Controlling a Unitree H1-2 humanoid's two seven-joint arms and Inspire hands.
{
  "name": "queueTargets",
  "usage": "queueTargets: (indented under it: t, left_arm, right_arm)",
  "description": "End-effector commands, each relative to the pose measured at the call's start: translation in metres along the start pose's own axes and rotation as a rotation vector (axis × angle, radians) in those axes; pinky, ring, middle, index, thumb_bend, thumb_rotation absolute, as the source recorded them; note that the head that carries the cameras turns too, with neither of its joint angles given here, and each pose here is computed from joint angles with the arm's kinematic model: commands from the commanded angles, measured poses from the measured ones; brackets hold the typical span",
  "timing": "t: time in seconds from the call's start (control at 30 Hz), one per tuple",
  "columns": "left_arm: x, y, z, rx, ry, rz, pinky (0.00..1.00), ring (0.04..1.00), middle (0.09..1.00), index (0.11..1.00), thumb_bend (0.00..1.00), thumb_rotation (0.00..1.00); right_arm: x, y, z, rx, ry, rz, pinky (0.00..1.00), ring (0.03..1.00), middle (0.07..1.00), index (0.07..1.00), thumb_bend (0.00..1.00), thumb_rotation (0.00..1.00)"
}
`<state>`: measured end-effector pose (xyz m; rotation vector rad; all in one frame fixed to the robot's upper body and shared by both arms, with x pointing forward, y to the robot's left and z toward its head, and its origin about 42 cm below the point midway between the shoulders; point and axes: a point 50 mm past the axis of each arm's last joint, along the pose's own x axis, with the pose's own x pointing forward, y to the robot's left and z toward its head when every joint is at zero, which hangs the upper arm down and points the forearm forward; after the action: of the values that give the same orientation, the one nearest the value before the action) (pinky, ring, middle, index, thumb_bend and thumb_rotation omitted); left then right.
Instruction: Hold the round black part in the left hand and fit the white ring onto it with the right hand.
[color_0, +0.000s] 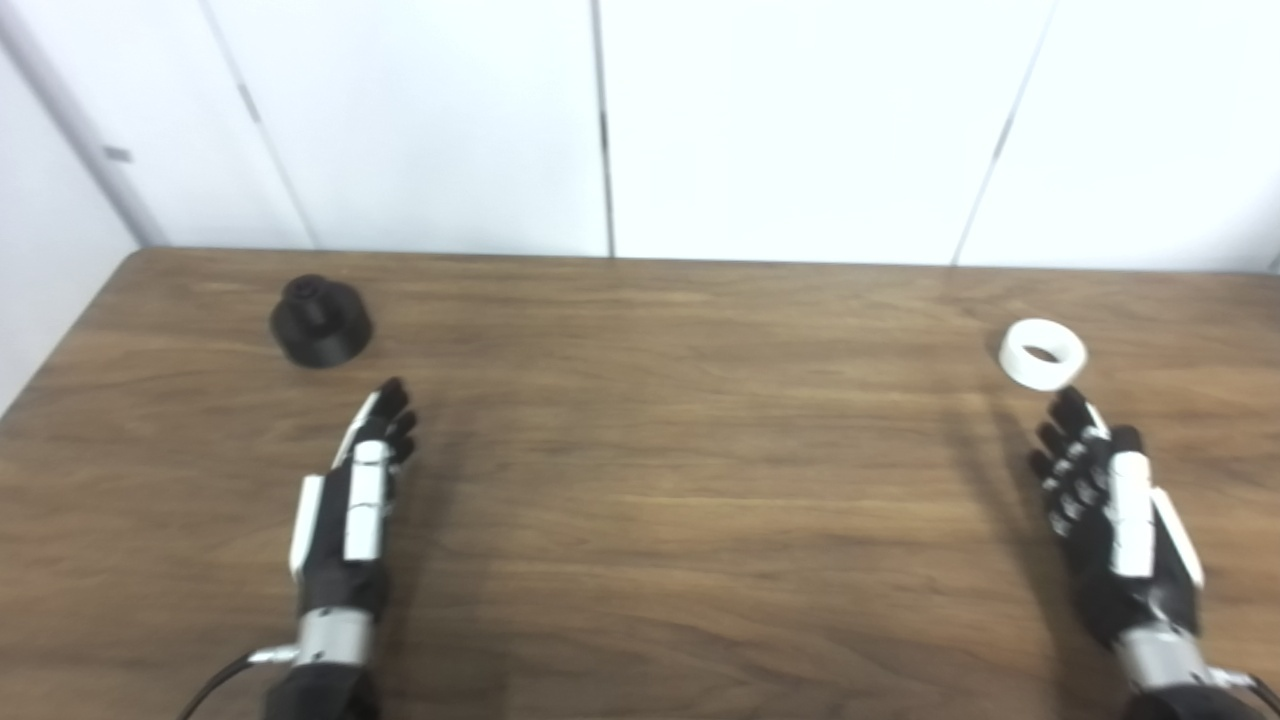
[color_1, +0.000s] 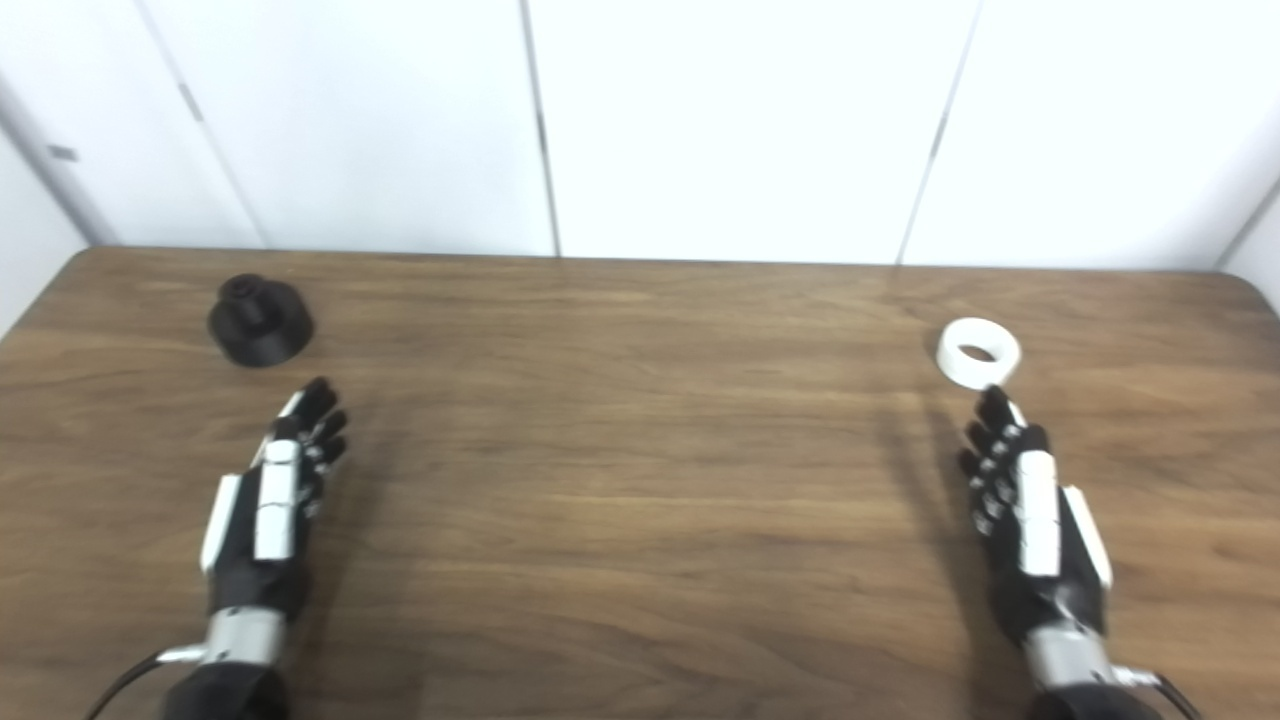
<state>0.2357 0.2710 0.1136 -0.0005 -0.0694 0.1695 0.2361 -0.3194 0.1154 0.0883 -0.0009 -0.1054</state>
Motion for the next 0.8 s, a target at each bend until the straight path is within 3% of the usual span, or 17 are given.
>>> queueTargets:
  t: [0.0, 0.27, 0.47, 0.63, 0.77]
  left_arm:
    - [0.000, -0.008, 0.006, -0.004, -0.059, 0.001, 0.95, 0.925, 0.935, 0.912, 0.50, 0.93]
    - [-0.002, -0.021, -0.002, 0.018, -0.057, -0.002, 0.95, 0.934, 0.945, 0.930, 0.47, 0.94]
    - [-0.002, -0.028, -0.008, 0.022, -0.056, 0.008, 0.93, 0.918, 0.930, 0.920, 0.45, 0.92]
    - [-0.002, -0.031, -0.012, 0.034, -0.072, 0.010, 0.91, 0.911, 0.926, 0.916, 0.40, 0.93]
    - [-0.002, -0.033, -0.013, 0.025, -0.063, 0.014, 0.92, 0.913, 0.928, 0.915, 0.43, 0.91]
  right_arm:
    - [0.007, -0.006, 0.012, -0.015, -0.077, 0.027, 1.00, 1.000, 1.000, 0.993, 0.54, 1.00]
    - [0.008, -0.013, 0.010, -0.026, -0.068, 0.034, 1.00, 1.000, 1.000, 1.000, 0.56, 1.00]
    - [0.009, -0.012, 0.010, -0.048, -0.073, 0.034, 1.00, 1.000, 1.000, 0.997, 0.64, 1.00]
    - [0.007, -0.012, 0.010, -0.081, -0.065, 0.014, 1.00, 0.987, 0.963, 0.942, 0.58, 1.00]
    - [0.008, -0.015, 0.008, -0.089, -0.063, 0.011, 0.98, 0.971, 0.949, 0.923, 0.61, 1.00]
